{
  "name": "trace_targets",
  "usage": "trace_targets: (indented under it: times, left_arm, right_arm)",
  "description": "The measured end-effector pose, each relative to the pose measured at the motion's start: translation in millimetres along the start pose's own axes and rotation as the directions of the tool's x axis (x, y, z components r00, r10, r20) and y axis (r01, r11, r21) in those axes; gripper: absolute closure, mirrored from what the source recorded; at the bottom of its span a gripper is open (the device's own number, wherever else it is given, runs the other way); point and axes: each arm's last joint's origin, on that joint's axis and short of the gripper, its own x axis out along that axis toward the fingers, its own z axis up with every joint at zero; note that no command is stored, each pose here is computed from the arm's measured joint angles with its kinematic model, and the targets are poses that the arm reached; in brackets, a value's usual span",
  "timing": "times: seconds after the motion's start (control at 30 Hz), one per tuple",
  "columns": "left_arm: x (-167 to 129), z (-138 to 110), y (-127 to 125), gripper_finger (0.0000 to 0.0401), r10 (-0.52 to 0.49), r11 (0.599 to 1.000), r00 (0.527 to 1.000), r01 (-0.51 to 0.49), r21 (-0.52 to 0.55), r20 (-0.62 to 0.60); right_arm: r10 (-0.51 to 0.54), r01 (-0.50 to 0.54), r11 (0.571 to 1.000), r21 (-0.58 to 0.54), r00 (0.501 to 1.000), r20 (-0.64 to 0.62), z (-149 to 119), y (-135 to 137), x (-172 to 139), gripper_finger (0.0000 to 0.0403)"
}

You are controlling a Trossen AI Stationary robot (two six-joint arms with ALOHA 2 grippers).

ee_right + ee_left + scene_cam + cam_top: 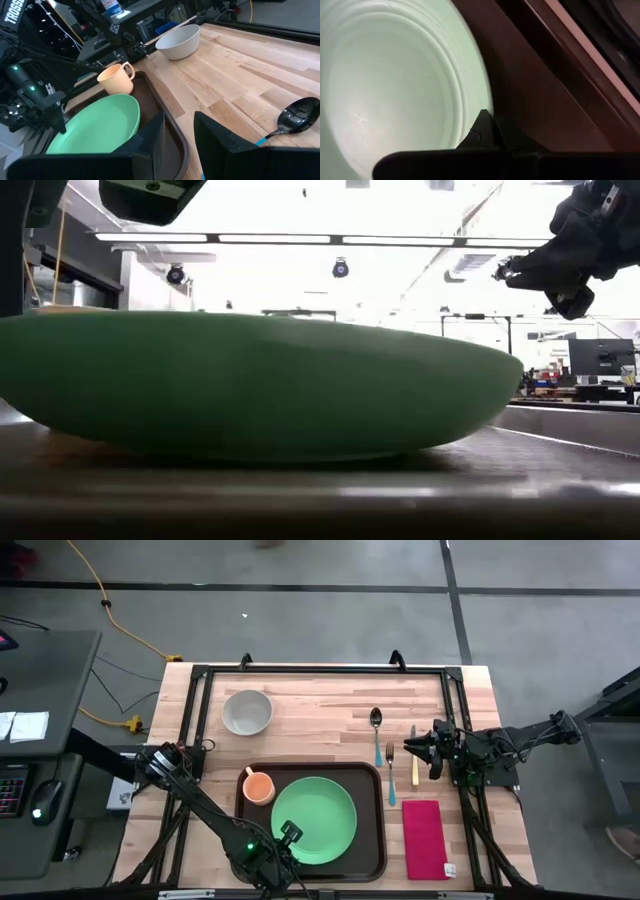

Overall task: Set up tray
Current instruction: Put the green plate to the right of the orange cup on the brown serving tray

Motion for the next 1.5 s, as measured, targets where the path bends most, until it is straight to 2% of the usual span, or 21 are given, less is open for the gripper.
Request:
trace_targets:
  times: [0.33, 0.53, 0.73, 1.03, 1.5]
  left_arm:
    - [-0.1, 0.8, -0.9, 0.039, -0.025, 1.0, 1.0, 0.025, -0.002, 0.008]
    - [-0.1, 1.0, -0.9, 0.0372, -0.024, 1.0, 1.0, 0.024, -0.006, 0.01]
    - [2.0, 0.8, -1.5, 0.0381, -0.027, 1.0, 1.0, 0.027, -0.004, 0.005]
    - [2.1, 0.6, -1.9, 0.0348, -0.04, 0.999, 0.999, 0.04, -0.026, 0.002]
    - [2.0, 0.6, -3.8, 0.0364, -0.104, 0.994, 0.995, 0.104, -0.038, 0.002]
  right_arm:
    - [0.001, -0.001, 1.0, 0.0, 1.0, 0.0, 0.0, 0.0, 0.0, 0.032]
    - [0.001, -0.001, 1.0, 0.001, 1.0, 0.0, 0.0, 0.0, 0.0, 0.032]
    - [0.001, -0.001, 1.0, 0.0, 1.0, 0.0, 0.0, 0.0, 0.0, 0.032]
    - [0.014, -0.014, 1.0, 0.001, 1.0, -0.009, -0.3, 0.4, 0.0, 0.032]
    - [0.016, -0.016, 1.0, 0.0, 1.0, -0.011, -0.3, 0.5, 0.0, 0.032]
